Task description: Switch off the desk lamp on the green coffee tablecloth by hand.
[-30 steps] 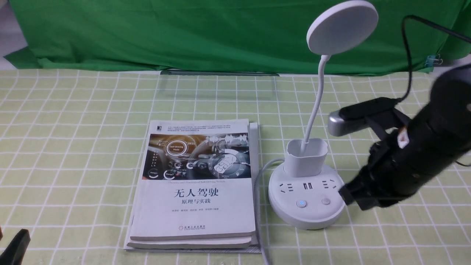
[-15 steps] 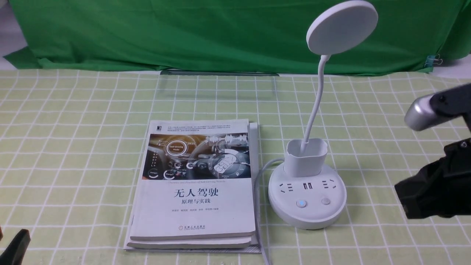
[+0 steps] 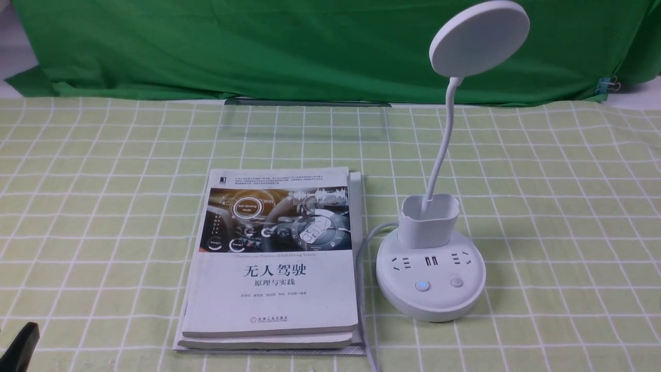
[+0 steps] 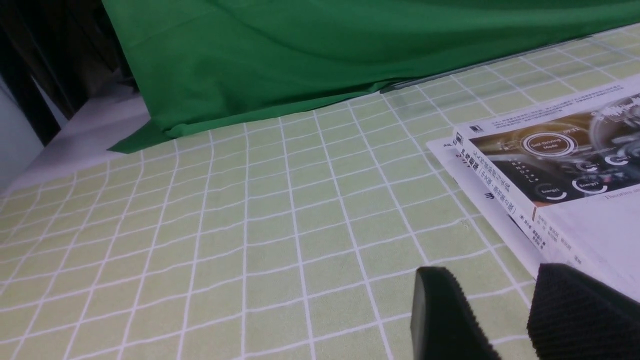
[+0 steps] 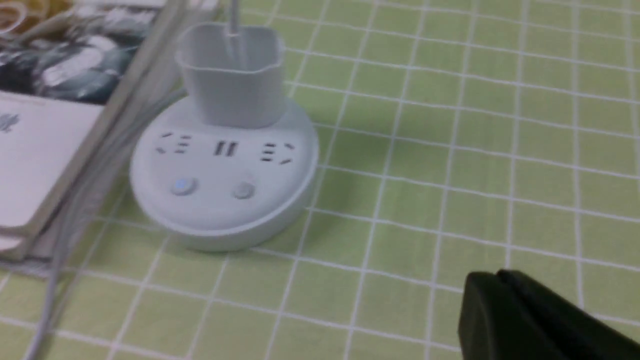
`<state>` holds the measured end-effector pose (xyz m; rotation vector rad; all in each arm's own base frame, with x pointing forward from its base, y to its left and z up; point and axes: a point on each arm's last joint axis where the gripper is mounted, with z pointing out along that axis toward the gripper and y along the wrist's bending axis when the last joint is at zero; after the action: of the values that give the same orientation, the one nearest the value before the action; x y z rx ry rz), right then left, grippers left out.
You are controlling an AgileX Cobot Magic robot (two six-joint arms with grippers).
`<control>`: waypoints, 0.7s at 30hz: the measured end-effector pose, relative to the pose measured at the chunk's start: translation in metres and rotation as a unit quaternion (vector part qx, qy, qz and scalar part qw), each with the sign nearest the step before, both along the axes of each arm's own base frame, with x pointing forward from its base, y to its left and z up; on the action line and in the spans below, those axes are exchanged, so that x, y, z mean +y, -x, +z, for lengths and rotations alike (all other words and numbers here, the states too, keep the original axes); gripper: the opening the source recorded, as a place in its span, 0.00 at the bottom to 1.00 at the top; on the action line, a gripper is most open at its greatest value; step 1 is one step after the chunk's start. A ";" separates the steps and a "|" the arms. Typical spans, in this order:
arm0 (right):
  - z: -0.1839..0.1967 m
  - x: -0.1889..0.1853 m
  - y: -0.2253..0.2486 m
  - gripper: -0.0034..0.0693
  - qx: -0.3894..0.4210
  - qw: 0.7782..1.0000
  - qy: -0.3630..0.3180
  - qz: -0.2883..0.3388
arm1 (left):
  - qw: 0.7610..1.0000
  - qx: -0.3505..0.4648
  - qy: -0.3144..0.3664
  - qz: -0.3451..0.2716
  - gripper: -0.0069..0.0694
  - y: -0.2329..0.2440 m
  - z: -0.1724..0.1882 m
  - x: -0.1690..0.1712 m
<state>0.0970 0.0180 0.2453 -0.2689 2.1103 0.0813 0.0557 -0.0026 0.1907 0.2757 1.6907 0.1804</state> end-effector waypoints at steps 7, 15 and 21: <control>-0.065 -0.015 0.036 0.10 -0.105 0.992 -0.007 -0.075 | 1.000 0.000 0.000 0.000 0.41 0.000 0.000 0.000; -0.071 -0.016 0.045 0.10 -0.118 0.990 0.010 -0.070 | 1.000 0.000 0.000 0.000 0.41 0.000 0.000 0.000; -0.072 -0.016 0.045 0.10 -0.113 0.991 0.015 -0.068 | 1.000 0.000 0.000 0.000 0.41 0.000 0.000 0.000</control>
<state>0.0519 0.0021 0.1734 -0.1439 1.8997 -0.0588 0.0557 -0.0026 0.1907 0.2763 1.6911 0.1811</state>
